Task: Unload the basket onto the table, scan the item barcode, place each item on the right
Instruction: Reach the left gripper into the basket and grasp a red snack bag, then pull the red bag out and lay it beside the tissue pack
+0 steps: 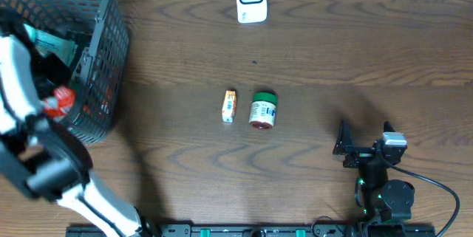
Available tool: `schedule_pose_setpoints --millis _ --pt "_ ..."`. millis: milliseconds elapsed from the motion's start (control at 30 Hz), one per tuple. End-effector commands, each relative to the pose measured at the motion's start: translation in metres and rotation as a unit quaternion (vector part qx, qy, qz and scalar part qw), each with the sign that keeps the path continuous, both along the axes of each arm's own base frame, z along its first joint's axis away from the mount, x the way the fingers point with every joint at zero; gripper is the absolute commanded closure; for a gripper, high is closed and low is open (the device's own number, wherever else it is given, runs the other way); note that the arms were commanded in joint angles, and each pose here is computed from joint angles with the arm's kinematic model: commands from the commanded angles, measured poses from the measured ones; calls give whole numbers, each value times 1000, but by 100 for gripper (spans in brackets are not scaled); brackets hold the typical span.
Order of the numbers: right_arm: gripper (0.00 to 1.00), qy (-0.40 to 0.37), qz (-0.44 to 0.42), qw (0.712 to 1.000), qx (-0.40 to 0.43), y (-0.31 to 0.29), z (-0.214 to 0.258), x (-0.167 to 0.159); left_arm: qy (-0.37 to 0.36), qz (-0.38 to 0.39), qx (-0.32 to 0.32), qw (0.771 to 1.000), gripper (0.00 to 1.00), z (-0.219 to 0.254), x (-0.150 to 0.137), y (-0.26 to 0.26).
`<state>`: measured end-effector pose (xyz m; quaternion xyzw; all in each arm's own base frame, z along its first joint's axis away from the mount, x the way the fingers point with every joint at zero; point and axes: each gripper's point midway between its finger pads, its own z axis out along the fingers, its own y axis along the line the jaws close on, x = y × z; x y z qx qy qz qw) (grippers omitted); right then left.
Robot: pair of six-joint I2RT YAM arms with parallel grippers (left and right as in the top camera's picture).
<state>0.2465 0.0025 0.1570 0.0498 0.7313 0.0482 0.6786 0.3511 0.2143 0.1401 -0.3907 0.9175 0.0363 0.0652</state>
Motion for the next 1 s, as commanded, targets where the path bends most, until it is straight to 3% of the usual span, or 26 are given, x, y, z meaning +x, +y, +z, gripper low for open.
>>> schedule_pose_setpoints --millis 0,200,333,400,633,833,967 --pt "1 0 -7 1000 -4 -3 0 0 -139 17 71 988 65 106 0 -1" --pt "1 0 -7 1000 -4 -3 0 0 -352 3 150 924 65 252 -26 -43" --pt "1 0 -7 1000 -4 -3 0 0 -417 -76 121 898 65 290 -40 -113" --pt "1 0 -7 1000 -4 -3 0 0 -415 -117 95 897 65 288 -46 -148" --pt "1 0 -7 1000 -4 -3 0 0 -300 -240 -15 923 65 205 -37 -255" --pt "1 0 -7 1000 -4 -3 0 0 -158 -268 -29 950 64 93 -23 -306" --pt "1 0 -7 1000 -4 -3 0 0 -70 -293 -30 953 64 17 -15 -332"
